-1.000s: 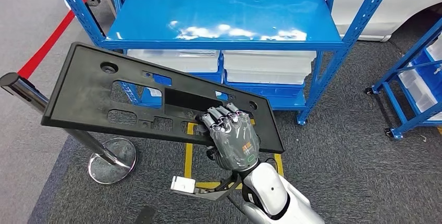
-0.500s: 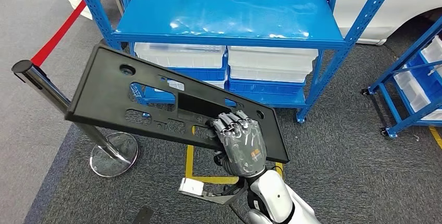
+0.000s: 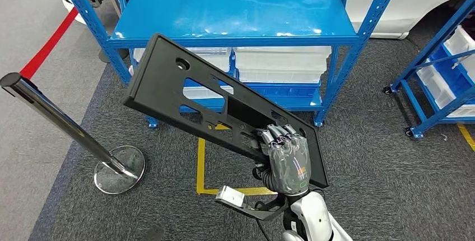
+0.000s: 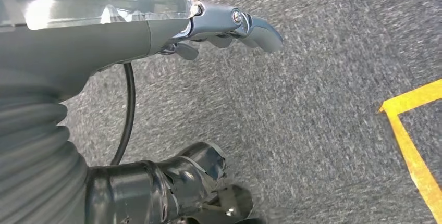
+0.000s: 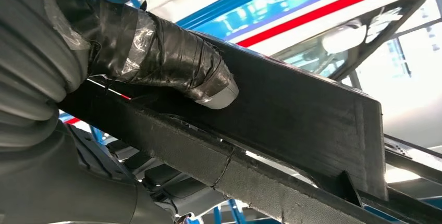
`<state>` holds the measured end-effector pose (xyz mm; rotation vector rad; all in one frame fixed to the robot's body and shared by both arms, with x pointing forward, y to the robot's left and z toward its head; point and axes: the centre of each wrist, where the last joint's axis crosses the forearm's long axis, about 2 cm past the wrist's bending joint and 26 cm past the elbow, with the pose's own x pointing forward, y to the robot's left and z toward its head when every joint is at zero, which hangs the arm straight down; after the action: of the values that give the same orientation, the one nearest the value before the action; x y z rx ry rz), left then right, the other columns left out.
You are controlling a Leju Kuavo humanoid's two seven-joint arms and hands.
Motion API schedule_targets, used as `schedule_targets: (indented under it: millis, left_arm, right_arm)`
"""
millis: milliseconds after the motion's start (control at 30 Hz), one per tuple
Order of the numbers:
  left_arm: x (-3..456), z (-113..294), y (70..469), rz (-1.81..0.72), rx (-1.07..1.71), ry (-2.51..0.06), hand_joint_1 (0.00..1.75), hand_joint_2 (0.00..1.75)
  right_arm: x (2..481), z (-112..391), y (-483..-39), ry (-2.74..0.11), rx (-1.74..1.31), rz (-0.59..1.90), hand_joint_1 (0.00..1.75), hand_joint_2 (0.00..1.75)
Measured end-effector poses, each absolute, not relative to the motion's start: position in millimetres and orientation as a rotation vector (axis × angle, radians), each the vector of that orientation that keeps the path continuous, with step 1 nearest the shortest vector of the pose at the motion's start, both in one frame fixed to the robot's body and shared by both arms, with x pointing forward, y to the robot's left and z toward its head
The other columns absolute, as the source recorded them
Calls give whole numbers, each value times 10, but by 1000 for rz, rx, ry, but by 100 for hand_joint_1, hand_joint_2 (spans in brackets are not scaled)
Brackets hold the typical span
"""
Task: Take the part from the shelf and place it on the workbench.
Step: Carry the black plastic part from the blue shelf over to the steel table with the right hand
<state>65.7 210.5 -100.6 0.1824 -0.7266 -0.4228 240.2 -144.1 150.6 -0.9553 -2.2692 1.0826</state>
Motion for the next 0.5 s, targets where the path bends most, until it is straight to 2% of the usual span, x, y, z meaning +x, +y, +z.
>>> schedule_targets:
  millis: [500]
  left_arm:
    - [639, -1010, 2116, -413, 193, -728, 0, 175]
  right_arm:
    - [2251, 1440, -1646, -2250, -1015, 1004, 175, 175]
